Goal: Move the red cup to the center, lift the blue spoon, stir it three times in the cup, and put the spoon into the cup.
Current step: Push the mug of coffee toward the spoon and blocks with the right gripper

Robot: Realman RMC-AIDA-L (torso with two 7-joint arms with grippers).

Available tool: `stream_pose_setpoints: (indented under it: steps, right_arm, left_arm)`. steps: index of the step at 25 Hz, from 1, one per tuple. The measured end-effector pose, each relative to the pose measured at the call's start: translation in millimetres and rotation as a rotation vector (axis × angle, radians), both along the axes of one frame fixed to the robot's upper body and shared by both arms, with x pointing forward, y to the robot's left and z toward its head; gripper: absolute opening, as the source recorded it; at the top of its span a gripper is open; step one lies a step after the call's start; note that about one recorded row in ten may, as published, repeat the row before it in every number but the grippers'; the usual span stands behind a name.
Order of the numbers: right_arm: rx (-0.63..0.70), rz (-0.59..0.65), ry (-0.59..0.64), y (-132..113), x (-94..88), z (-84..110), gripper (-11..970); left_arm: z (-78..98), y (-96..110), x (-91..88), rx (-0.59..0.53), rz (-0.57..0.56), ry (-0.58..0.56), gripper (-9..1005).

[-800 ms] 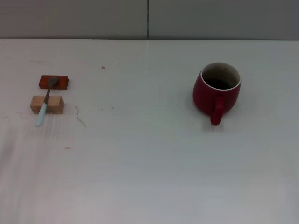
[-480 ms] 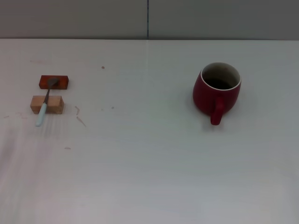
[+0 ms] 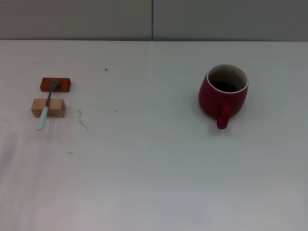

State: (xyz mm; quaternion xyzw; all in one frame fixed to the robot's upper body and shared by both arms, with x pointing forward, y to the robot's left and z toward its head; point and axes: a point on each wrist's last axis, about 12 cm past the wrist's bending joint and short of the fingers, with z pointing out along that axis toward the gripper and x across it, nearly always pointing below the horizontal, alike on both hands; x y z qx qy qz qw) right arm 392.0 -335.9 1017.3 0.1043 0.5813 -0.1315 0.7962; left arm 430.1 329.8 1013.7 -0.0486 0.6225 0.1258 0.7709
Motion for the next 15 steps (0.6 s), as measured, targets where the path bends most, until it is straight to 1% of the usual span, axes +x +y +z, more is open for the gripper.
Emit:
stream_pose_setpoints:
  steps: [5,11,15]
  right_arm:
    - [0.038,-0.020,0.074,-2.4,5.7,-8.7,566]
    - [0.036,-0.005,0.088,-1.6,8.0,-9.9,317]
    - [0.038,0.004,0.096,-0.6,10.9,-10.5,204]
  left_arm:
    - [-0.3,-0.3,-0.5,-0.001,-0.002,0.001,798]
    - [0.1,-0.4,0.3,0.000,-0.005,0.000,797]
    - [0.2,-1.4,1.1,0.000,-0.008,-0.001,797]
